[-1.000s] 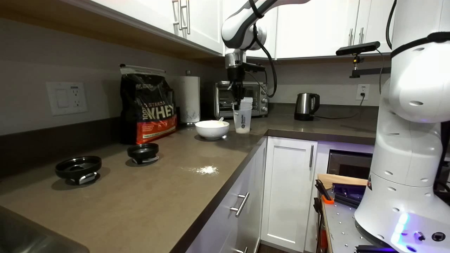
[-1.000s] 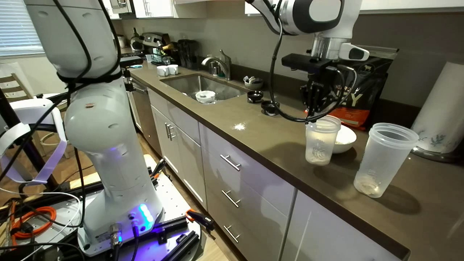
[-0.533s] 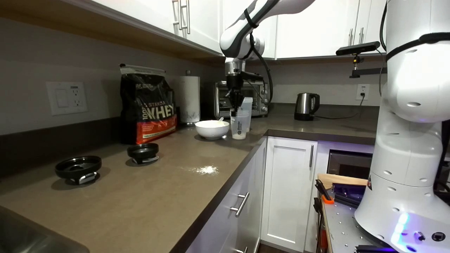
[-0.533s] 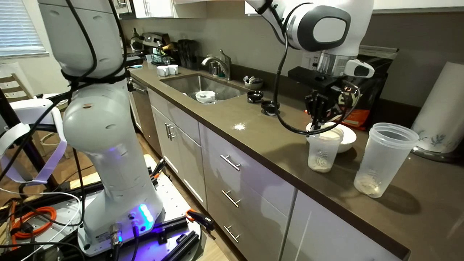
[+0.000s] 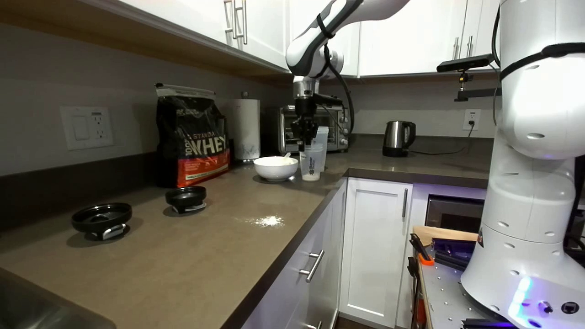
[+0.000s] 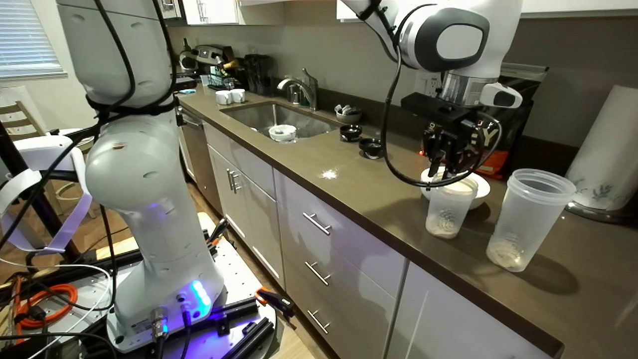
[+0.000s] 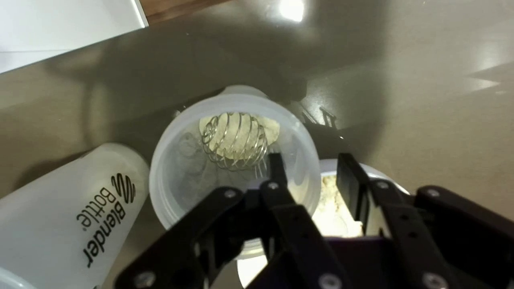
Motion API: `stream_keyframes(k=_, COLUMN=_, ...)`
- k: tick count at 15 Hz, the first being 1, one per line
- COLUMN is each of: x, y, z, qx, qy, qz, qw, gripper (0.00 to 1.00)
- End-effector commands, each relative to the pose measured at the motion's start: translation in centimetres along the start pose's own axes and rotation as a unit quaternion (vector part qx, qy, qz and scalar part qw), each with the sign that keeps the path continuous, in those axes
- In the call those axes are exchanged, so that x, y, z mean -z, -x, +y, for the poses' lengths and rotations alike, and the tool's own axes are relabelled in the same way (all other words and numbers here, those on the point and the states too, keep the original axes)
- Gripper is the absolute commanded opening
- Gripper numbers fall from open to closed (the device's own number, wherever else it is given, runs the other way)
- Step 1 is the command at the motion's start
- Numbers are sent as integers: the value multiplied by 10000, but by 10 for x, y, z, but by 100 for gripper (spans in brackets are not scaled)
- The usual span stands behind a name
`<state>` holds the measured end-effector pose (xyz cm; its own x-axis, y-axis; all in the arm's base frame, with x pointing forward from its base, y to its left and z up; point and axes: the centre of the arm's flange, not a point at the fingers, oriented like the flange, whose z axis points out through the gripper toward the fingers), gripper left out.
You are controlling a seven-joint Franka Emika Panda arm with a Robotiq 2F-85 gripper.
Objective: Move the clear bottle on the left to the right
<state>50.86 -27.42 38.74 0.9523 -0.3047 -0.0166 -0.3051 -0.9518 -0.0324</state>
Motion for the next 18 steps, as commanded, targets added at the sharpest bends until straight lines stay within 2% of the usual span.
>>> stream_keyframes(k=1, x=16, y=-6, z=-6, qx=160, qy=45, qz=-12, qw=9999, gripper=71)
stream_keyframes(k=6, x=60, y=1, z=-50, qx=621, qy=240, qz=97, qw=9977, gripper=99)
stream_keyframes(k=10, x=80, y=15, z=-110, qx=1184, qy=157, qz=-29, qw=9928, gripper=100)
stream_keyframes(k=14, x=90, y=36, z=-173, qx=1754, qy=46, qz=-285, qw=9841, gripper=100)
stream_keyframes(k=18, x=99, y=59, z=-216, qx=2094, qy=105, qz=-543, qw=9763, gripper=100)
